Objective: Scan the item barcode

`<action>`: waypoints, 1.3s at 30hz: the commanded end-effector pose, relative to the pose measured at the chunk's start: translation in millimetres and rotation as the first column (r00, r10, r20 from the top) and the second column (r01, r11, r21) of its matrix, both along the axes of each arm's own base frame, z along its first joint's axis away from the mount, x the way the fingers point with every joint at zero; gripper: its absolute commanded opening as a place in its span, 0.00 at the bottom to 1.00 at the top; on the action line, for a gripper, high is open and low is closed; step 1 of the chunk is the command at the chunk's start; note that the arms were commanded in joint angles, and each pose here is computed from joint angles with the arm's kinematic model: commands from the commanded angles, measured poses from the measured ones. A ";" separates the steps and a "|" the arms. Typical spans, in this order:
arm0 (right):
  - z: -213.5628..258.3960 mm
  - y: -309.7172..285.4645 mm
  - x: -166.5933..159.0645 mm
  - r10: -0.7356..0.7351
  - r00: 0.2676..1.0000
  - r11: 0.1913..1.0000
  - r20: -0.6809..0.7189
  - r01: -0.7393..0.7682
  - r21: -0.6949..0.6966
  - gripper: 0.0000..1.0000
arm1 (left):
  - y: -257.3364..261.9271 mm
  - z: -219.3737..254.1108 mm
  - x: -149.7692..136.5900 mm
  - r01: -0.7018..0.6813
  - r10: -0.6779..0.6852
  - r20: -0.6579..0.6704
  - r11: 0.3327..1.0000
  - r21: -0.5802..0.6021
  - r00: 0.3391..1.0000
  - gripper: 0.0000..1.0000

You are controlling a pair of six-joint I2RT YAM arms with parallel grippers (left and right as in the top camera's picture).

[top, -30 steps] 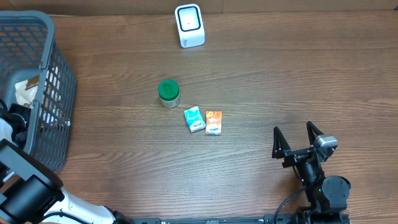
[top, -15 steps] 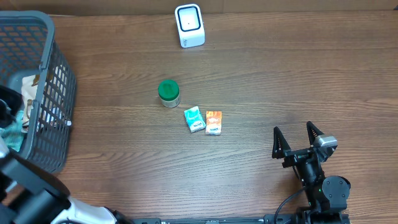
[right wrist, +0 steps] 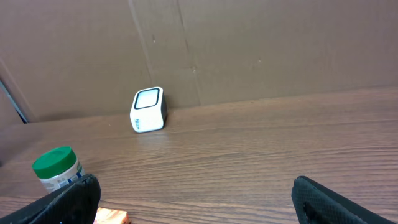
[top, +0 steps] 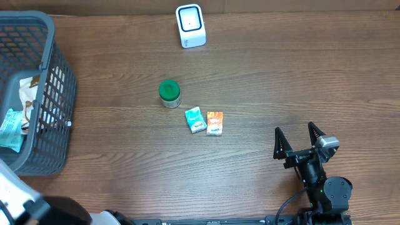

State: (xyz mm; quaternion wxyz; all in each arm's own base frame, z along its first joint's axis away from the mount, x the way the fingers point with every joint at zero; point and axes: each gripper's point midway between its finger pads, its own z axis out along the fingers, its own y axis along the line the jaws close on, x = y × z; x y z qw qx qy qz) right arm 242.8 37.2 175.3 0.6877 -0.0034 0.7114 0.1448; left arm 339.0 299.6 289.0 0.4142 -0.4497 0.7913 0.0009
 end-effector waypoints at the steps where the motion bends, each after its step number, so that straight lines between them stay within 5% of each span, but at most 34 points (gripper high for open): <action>1: -1.3 -1.5 0.2 -0.008 1.000 1.000 0.007 0.008 -0.004 1.00 | 11.6 -51.2 7.9 0.086 -0.083 -0.155 0.996 0.016 0.984 0.86; 5: -1.3 -1.5 0.2 -0.008 1.000 1.000 0.007 0.008 -0.004 1.00 | 20.1 -90.6 22.0 0.138 -0.137 -0.214 0.990 -0.008 0.967 1.00; 15: -1.3 -1.5 0.2 -0.008 1.000 1.000 0.007 0.008 -0.004 1.00 | 3.2 -183.5 63.0 0.429 -0.361 -0.480 0.903 0.035 0.800 1.00; 21: -1.3 -1.5 0.2 -0.008 1.000 1.000 0.007 0.008 -0.004 1.00 | 8.7 -228.9 57.5 0.409 -0.281 -0.652 0.911 0.049 0.704 1.00; 30: -1.3 -1.5 0.2 -0.008 1.000 1.000 0.007 0.008 -0.004 1.00 | 6.4 -266.9 41.4 0.375 -0.277 -0.717 0.927 -0.024 0.640 1.00; 33: -1.3 -1.5 0.2 -0.008 1.000 1.000 0.007 0.008 -0.004 1.00 | 4.5 -268.0 38.8 0.374 -0.283 -0.722 0.927 -0.036 0.632 0.77; 36: -1.3 -1.5 0.2 -0.008 1.000 1.000 0.007 0.008 -0.004 1.00 | 3.8 -268.3 37.5 0.373 -0.285 -0.724 0.927 -0.041 0.628 0.34; 39: -1.3 -1.5 0.2 -0.008 1.000 1.000 0.007 0.008 -0.004 1.00 | 2.9 -268.3 36.3 0.372 -0.288 -0.726 0.927 -0.047 0.625 0.23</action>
